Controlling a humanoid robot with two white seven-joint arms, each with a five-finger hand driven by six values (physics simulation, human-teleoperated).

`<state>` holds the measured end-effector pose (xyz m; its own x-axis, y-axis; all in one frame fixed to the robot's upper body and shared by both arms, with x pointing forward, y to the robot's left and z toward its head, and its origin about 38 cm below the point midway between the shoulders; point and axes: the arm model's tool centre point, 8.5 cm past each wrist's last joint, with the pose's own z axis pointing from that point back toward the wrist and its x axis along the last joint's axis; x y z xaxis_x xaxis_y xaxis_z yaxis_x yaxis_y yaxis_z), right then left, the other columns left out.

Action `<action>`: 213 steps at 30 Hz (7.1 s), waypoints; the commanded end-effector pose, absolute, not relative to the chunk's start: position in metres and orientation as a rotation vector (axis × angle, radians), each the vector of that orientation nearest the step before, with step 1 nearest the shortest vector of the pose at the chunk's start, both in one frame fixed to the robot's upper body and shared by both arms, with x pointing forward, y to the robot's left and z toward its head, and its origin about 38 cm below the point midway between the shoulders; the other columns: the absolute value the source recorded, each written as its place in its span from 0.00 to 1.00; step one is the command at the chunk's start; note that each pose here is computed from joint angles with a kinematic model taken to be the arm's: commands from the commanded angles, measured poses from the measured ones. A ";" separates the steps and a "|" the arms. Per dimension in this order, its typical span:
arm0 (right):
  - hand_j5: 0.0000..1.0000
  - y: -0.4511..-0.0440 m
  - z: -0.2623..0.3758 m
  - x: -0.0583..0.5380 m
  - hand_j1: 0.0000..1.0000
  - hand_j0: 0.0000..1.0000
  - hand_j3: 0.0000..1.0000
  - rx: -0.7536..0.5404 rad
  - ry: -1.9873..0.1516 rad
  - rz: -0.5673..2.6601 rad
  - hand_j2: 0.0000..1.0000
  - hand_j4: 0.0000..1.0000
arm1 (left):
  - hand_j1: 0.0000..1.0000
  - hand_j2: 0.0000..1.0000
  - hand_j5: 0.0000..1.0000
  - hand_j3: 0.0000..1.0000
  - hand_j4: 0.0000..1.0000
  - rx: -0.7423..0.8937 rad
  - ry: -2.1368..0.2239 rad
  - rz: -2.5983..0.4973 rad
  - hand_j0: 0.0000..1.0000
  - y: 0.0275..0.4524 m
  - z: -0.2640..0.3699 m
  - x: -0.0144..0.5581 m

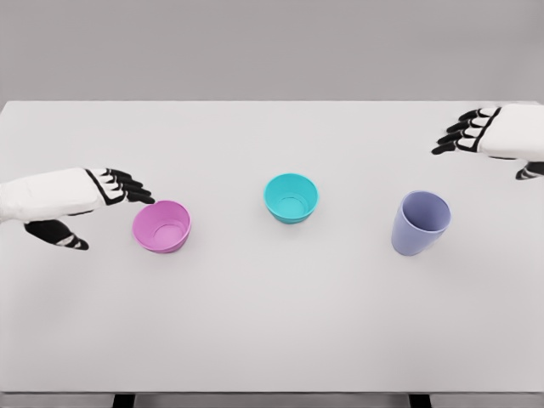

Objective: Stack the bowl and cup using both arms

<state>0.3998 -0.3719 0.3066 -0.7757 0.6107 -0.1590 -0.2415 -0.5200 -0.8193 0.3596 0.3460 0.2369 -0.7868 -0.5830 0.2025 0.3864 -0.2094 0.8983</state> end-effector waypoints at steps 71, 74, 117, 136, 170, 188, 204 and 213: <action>1.00 -0.406 0.331 0.409 1.00 1.00 1.00 -0.716 -1.184 2.141 1.00 1.00 | 1.00 1.00 1.00 1.00 1.00 0.274 -1.254 -2.079 1.00 0.285 0.191 0.389; 1.00 -0.406 0.331 0.409 1.00 1.00 1.00 -0.716 -1.184 2.141 1.00 1.00 | 1.00 1.00 1.00 1.00 1.00 0.274 -1.254 -2.079 1.00 0.284 0.190 0.390; 1.00 -0.408 0.333 0.408 1.00 1.00 1.00 -0.722 -1.178 2.141 1.00 1.00 | 0.82 0.82 0.82 0.82 0.82 0.238 -1.223 -2.089 0.82 0.276 0.173 0.395; 1.00 -0.406 0.332 0.409 1.00 1.00 1.00 -0.718 -1.184 2.142 1.00 1.00 | 0.69 0.69 0.69 0.69 0.69 0.272 -1.254 -2.099 0.69 0.273 0.189 0.402; 1.00 -0.405 0.333 0.410 1.00 1.00 1.00 -0.720 -1.191 2.141 1.00 1.00 | 0.63 0.63 0.63 0.63 0.63 0.328 -1.376 -2.138 0.63 0.231 0.213 0.418; 1.00 -0.405 0.337 0.410 1.00 1.00 1.00 -0.732 -1.206 2.134 1.00 1.00 | 0.63 0.63 0.63 0.63 0.63 0.340 -1.462 -2.146 0.63 0.192 0.220 0.431; 1.00 -0.385 0.326 0.417 1.00 1.00 1.00 -0.686 -1.269 2.137 1.00 1.00 | 0.63 0.63 0.63 0.63 0.63 0.319 -1.514 -2.173 0.63 0.151 0.221 0.440; 1.00 -0.380 0.329 0.419 1.00 1.00 1.00 -0.690 -1.294 2.134 1.00 1.00 | 0.63 0.63 0.63 0.63 0.63 0.313 -1.522 -2.211 0.63 0.127 0.221 0.445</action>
